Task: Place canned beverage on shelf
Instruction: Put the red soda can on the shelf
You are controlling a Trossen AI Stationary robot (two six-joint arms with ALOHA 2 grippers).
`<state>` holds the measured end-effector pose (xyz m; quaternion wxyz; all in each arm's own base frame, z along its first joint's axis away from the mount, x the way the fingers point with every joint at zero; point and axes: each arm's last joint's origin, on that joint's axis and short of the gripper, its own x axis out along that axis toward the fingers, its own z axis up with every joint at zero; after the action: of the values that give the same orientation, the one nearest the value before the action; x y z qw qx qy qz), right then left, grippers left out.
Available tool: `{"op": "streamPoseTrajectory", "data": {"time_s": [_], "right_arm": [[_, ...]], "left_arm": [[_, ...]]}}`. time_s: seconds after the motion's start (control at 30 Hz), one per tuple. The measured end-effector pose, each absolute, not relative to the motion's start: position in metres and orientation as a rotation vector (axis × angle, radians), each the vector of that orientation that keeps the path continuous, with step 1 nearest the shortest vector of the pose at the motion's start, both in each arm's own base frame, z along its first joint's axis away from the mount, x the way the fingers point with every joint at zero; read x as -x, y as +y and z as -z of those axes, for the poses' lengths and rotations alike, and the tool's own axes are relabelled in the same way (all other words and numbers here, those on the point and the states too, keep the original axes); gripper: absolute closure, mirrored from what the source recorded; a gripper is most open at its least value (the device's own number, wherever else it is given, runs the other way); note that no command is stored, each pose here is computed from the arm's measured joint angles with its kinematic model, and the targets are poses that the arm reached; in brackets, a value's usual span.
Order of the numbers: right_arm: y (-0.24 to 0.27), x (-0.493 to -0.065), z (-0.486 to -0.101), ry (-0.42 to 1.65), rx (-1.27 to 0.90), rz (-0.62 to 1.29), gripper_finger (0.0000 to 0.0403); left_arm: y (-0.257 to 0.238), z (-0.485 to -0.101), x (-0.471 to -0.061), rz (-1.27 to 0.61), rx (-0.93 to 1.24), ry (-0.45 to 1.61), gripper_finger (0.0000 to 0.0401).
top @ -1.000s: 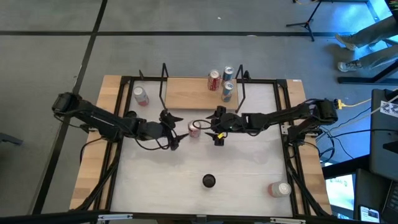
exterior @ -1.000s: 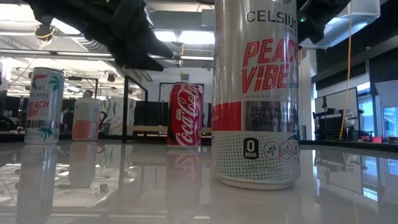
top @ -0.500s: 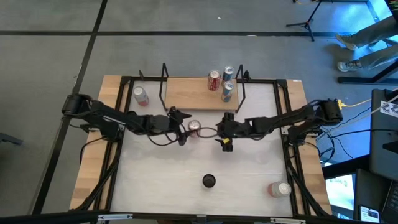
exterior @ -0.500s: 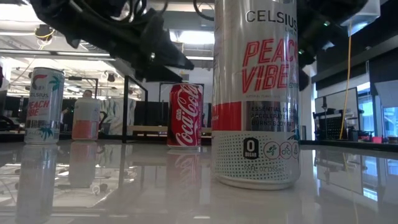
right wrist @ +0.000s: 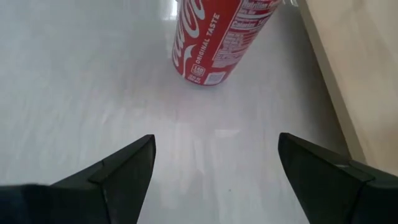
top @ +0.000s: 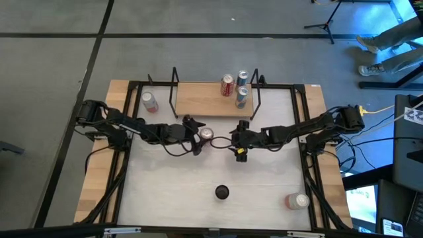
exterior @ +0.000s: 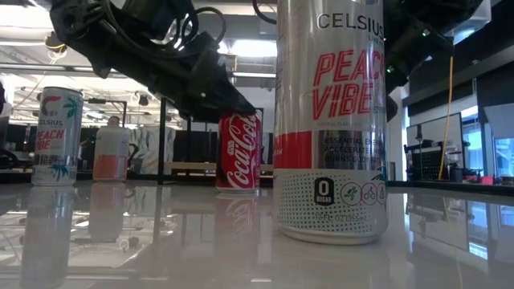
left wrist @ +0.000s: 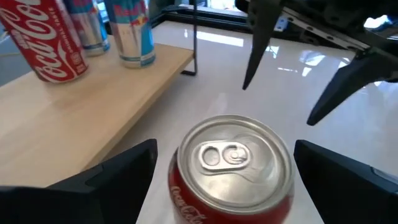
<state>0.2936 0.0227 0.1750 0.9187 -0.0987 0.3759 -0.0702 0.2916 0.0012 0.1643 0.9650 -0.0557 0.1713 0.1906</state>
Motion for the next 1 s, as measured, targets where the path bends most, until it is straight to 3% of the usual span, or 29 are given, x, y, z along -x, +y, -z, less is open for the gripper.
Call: {"op": "streamPoseTrajectory", "data": {"time_s": [0.7,1.0], "right_arm": [[0.0228,-0.2941,-0.1756,0.765,0.202,0.144,0.0066],[0.0228,-0.2945,-0.176,0.759,0.202,0.144,0.0066]], "left_arm": [[0.008,-0.1619,-0.2906,-0.403,0.109,0.374,0.0036],[0.0083,-0.1631,-0.2913,-0.377,0.07,0.37,0.011]]}}
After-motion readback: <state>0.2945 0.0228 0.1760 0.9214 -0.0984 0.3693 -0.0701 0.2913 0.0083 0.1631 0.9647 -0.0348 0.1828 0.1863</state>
